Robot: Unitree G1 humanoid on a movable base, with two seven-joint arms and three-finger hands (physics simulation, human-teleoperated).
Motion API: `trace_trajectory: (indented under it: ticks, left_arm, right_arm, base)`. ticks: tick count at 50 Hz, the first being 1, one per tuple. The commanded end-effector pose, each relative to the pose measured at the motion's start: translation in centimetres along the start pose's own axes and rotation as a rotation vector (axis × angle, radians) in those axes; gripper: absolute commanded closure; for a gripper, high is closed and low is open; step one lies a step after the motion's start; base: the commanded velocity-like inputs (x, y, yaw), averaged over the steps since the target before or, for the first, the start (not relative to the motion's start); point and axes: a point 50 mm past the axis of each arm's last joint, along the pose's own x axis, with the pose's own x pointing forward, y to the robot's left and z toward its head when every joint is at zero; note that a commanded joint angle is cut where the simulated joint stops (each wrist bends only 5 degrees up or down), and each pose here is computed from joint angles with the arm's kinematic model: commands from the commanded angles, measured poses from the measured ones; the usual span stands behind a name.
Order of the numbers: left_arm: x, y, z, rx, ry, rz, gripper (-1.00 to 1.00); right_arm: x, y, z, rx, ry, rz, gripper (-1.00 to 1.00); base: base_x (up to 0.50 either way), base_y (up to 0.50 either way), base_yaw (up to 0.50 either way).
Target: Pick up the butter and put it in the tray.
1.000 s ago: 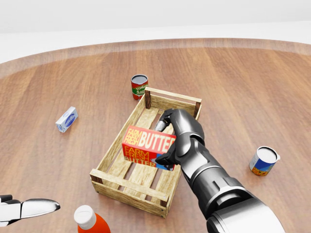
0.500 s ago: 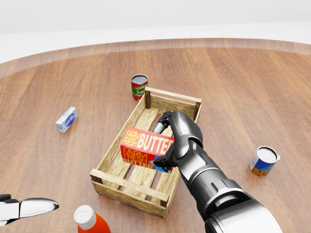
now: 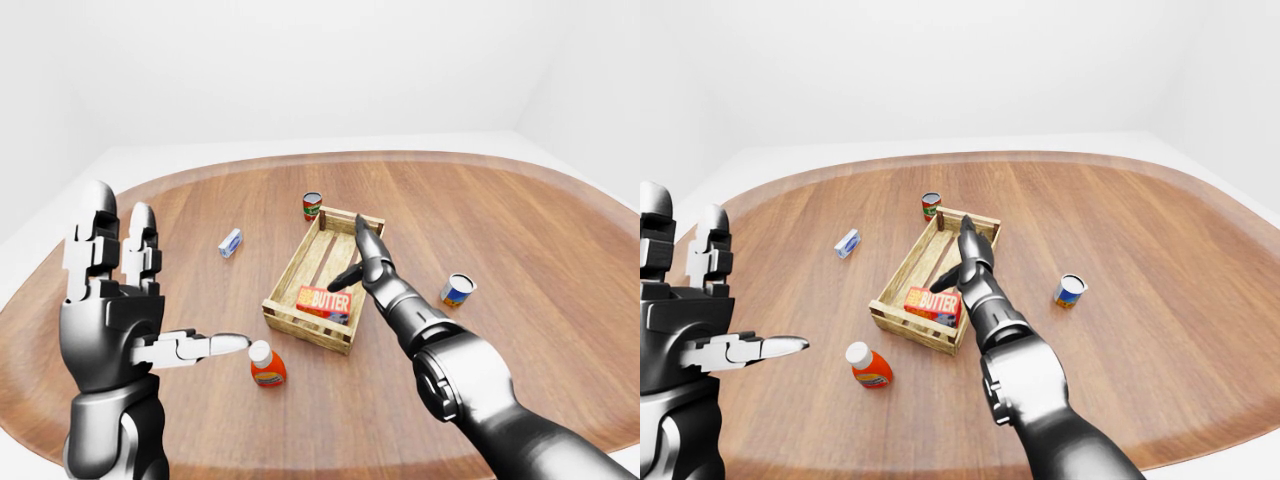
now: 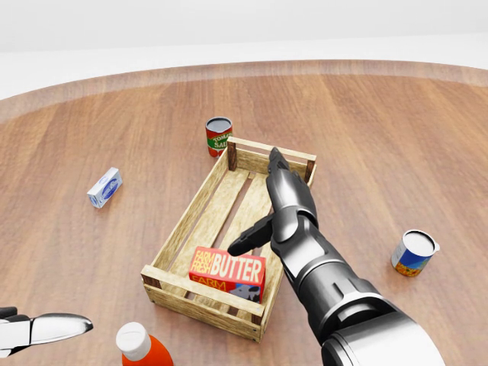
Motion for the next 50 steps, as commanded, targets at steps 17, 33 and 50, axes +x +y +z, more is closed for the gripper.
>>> trace_trajectory:
  ticks: [17, 33, 50]
  left_arm:
    - [-0.2, -0.1, 0.1, 0.002, 0.0, -0.009, -1.0]
    - [-0.3, -0.3, 0.3, 0.005, -0.001, -0.014, -1.0]
    - [-0.6, -0.3, 0.7, 0.01, -0.013, -0.012, -1.0]
  right_arm:
    - [0.2, -1.1, 3.9, 0.124, -0.111, 0.152, -1.0]
    - [-10.1, -8.9, 11.5, 0.141, -0.911, 0.108, -1.0]
    - [-21.9, -10.2, 7.4, 0.169, -1.183, -0.044, -1.0]
  base:
    - [0.0, 0.0, 0.0]
    - [0.0, 0.0, 0.0]
    - [0.0, 0.0, 0.0]
